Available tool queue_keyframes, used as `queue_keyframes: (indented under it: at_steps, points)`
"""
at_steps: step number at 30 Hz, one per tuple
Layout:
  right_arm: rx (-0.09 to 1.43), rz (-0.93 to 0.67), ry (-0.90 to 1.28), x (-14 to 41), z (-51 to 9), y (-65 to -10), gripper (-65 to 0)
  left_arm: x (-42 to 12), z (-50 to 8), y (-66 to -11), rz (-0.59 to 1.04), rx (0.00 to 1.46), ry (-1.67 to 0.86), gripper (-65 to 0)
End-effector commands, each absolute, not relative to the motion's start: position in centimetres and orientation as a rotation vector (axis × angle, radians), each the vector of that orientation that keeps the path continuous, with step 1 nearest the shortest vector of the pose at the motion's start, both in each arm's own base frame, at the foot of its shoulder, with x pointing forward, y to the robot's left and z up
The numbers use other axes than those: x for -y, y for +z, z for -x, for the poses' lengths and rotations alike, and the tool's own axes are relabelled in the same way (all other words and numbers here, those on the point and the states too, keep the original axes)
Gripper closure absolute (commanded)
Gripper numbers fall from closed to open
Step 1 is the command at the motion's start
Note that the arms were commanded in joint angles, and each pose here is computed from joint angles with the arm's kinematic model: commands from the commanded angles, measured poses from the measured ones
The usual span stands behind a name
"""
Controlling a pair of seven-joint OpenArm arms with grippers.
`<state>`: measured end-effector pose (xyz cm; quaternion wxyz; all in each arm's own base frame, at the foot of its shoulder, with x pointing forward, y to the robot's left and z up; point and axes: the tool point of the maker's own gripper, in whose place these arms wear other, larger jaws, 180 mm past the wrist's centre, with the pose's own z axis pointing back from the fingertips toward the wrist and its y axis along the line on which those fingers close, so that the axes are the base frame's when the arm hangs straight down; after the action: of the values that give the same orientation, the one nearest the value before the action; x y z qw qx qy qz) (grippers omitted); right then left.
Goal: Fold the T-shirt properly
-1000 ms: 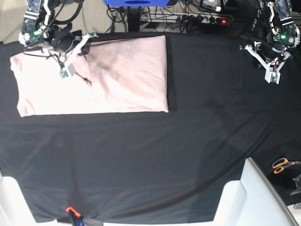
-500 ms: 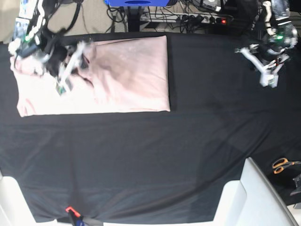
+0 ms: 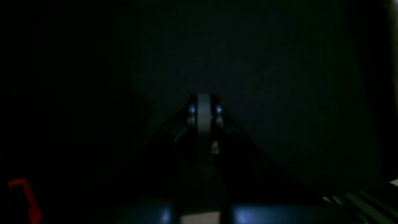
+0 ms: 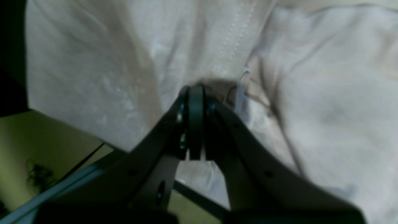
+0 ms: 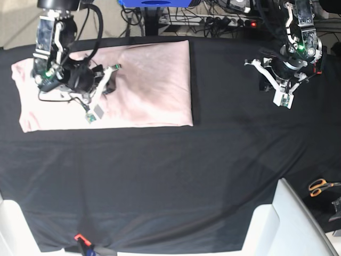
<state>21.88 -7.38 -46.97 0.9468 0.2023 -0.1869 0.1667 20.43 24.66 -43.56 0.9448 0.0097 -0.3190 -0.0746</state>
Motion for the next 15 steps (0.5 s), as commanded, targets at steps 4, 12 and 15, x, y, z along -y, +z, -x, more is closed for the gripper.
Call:
queue_keyframes:
  at_steps: [4, 12, 15]
  points:
    - [0.451, -0.426, 0.325, 8.3, -24.5, -47.1, -0.6, -25.1, -20.8, -42.8, -0.030, 0.677, -0.158, 0.0]
    - [0.536, -0.381, 0.346, 10.0, -26.0, -45.6, -0.6, -25.3, -20.8, -42.8, -0.035, 0.677, -0.154, 0.0]
    - [0.587, -0.335, 0.383, 10.3, -26.3, -43.2, -0.6, -25.5, -20.7, -42.9, -0.036, 0.671, -0.152, 0.0]
